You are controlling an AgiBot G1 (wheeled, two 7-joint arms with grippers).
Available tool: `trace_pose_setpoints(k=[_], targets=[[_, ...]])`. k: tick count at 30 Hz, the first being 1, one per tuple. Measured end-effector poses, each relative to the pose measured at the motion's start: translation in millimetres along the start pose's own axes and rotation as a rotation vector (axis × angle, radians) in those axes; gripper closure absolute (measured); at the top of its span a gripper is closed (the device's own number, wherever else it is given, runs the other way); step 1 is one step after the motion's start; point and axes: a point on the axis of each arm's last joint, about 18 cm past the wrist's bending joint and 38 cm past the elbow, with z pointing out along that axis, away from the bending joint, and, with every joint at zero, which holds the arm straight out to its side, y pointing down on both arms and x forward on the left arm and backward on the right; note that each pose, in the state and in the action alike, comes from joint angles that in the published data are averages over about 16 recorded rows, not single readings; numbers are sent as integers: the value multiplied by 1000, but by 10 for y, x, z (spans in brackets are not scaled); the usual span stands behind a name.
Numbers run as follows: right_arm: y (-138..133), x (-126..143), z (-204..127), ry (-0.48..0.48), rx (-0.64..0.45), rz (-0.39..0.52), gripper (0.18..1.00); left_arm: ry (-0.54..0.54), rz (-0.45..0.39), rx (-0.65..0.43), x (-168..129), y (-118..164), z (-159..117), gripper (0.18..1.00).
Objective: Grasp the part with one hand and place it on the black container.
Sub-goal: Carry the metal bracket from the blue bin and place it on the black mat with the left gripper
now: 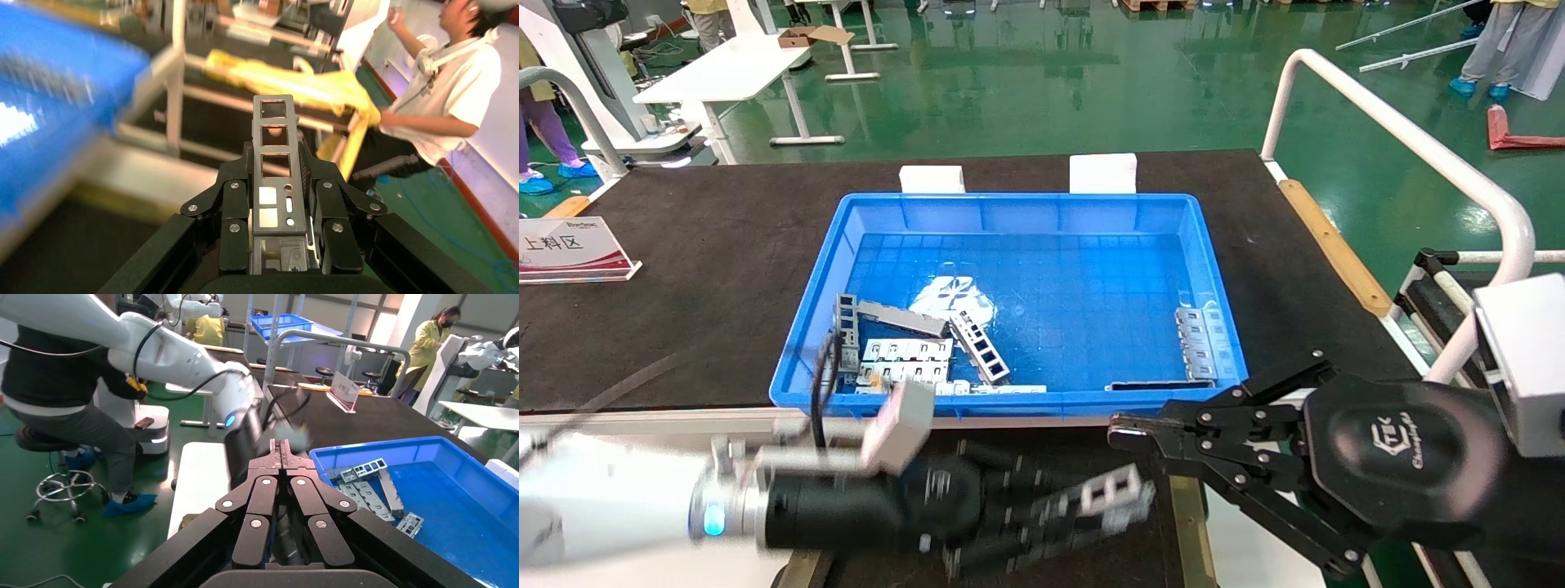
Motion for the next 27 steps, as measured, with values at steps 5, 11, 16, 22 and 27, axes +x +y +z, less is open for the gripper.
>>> trace_pose_setpoints(k=[5, 11, 16, 22, 27], targets=[[0, 0, 0, 0, 0, 0, 988, -55, -91, -34, 99, 468, 36, 863], [0, 0, 0, 0, 0, 0, 988, -182, -180, -63, 126, 939, 181, 863], [0, 0, 0, 0, 0, 0, 988, -324, -244, -65, 66, 1206, 354, 863], [0, 0, 0, 0, 0, 0, 988, -494, -314, -38, -46, 1379, 582, 863], [0, 0, 0, 0, 0, 0, 988, -614, -374, -1, -124, 1444, 756, 863]])
